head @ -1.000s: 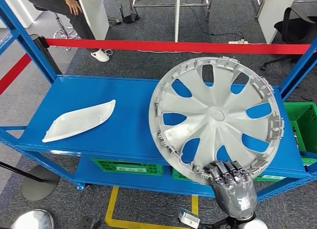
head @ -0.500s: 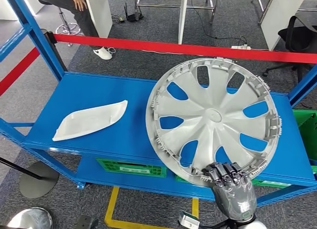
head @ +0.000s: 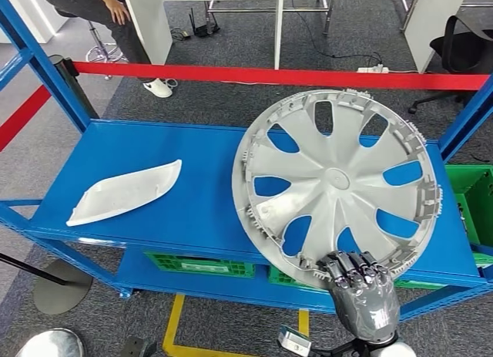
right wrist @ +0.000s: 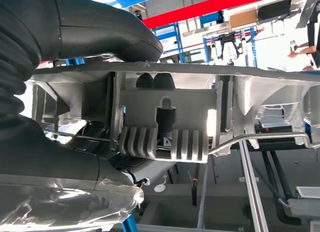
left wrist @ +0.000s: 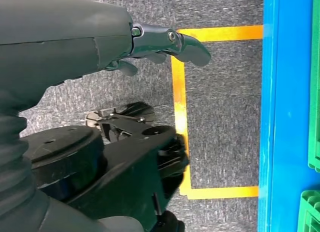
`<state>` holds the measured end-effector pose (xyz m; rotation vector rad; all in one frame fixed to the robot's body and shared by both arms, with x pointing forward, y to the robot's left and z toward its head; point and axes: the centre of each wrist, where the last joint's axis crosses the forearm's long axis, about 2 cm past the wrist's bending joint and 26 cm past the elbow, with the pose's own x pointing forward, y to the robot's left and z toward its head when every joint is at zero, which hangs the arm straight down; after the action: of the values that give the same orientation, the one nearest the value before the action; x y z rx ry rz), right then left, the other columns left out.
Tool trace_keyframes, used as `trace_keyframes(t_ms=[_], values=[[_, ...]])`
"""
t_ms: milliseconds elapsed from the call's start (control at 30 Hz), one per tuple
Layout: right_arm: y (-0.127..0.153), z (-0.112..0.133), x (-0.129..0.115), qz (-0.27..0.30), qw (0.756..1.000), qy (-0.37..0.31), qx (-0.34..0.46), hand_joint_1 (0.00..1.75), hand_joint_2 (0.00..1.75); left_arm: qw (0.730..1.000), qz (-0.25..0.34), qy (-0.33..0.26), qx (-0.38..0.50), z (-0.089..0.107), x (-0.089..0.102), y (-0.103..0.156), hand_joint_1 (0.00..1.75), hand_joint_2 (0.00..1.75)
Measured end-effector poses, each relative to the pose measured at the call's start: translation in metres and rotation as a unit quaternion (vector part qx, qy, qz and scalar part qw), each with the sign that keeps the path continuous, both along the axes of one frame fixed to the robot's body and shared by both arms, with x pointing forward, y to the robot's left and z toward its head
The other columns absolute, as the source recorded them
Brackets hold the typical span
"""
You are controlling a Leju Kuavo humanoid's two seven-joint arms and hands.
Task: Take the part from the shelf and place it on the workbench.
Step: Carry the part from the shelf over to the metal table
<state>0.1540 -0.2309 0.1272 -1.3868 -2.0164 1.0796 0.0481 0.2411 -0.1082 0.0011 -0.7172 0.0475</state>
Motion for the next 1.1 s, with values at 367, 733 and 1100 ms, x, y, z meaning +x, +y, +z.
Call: trace_keyframes(t_ms=[367,733,1100], values=[[0.0001,0.0,0.0,0.001,1.0,0.0,-0.001,1.75,1.75,1.0,0.0,-0.001,0.0,0.0002,0.001,-0.0003,0.0,1.75],[-0.0006,0.0,0.0003,0.002,1.0,-0.001,-0.003,1.75,1.75,1.0,0.0,-0.001,0.0,0.0001,0.0008,-0.0003,0.0,1.75],[-0.0008,-0.0001,0.0002,0.001,1.0,0.0,-0.002,1.75,1.75,1.0,0.0,-0.001,0.0,0.0001,0.0008,-0.0001,0.0,1.75]])
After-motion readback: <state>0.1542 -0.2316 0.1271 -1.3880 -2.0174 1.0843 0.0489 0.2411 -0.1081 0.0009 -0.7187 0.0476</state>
